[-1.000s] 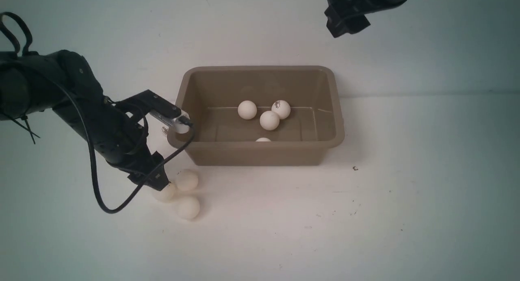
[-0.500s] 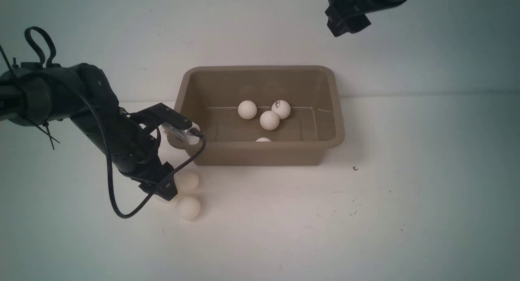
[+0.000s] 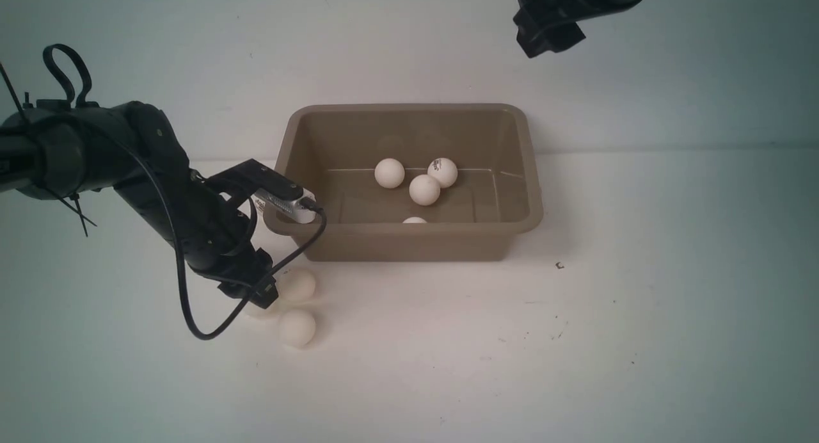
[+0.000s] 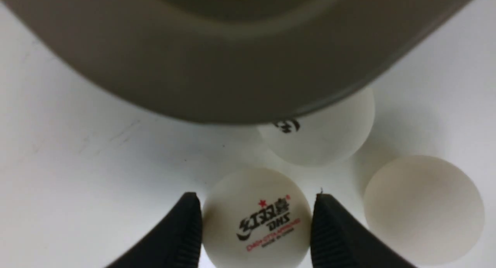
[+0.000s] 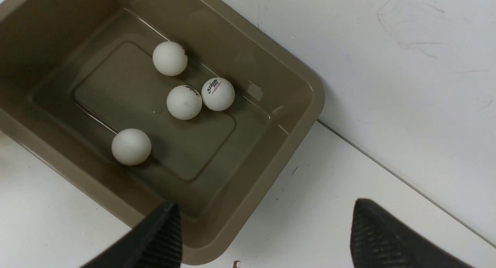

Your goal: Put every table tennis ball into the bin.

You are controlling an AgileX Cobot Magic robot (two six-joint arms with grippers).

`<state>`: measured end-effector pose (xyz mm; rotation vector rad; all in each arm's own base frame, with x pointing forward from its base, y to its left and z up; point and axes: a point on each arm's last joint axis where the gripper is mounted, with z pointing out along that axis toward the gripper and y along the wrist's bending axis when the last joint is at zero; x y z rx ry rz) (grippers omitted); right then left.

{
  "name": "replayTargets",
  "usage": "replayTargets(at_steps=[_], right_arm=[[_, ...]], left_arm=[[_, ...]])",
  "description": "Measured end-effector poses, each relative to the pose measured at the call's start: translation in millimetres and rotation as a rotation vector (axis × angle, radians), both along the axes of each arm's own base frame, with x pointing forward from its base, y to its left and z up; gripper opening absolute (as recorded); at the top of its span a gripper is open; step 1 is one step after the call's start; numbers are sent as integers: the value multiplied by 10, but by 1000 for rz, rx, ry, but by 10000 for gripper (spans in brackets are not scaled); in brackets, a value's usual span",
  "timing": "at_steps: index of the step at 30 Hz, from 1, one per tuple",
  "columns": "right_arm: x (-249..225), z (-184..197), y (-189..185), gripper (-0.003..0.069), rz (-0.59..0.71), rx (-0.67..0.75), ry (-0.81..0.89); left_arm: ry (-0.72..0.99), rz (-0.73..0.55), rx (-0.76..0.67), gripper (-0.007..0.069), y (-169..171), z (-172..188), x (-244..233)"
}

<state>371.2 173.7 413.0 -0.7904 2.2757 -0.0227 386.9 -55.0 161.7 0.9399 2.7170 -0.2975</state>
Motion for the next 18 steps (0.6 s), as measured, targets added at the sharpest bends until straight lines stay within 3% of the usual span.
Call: replayTargets(at_steps=[18], right_arm=[[1, 0, -3, 529, -1, -4, -2]], left_arm=[[76, 98, 70, 322, 74, 9, -47]])
